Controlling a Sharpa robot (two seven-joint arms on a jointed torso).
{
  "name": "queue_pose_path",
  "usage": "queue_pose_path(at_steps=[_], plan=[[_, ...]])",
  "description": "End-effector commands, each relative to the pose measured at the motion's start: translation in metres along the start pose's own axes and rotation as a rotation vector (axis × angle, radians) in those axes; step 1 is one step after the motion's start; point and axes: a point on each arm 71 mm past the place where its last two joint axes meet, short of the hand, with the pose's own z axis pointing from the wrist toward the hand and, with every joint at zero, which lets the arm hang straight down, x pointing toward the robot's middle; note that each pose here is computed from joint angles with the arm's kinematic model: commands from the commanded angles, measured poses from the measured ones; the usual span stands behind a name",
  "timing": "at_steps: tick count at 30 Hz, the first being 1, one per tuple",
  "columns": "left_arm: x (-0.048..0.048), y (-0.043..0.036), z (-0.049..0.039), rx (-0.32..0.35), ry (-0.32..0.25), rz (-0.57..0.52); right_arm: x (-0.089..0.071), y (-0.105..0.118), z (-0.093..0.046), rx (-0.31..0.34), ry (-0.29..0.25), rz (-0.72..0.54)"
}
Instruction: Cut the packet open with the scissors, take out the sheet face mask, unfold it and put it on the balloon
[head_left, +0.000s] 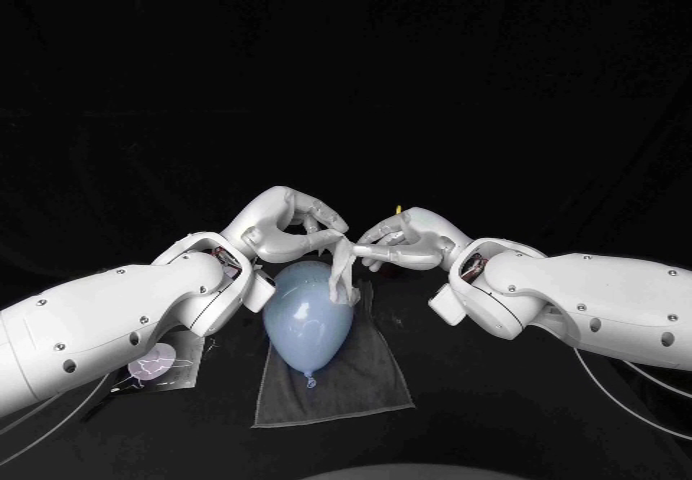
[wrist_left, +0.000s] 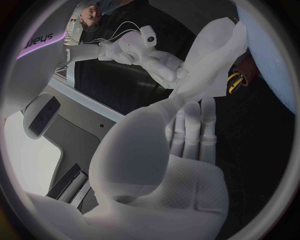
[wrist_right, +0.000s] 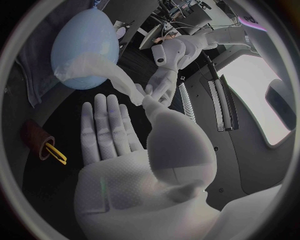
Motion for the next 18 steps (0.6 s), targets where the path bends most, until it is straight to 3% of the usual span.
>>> queue_pose_path(at_steps=[1, 18], plan=[[0.0009, -0.0013, 0.0006, 0.007, 0.01, -0.008, -0.0004, 0.0028, 0.0008, -0.038, -0.004, 0.047], [0.0014, -0.0016, 0.0009, 0.007, 0.01, -0.008, 0.0, 0.0023, 0.0036, -0.052, 0.025, 0.049]])
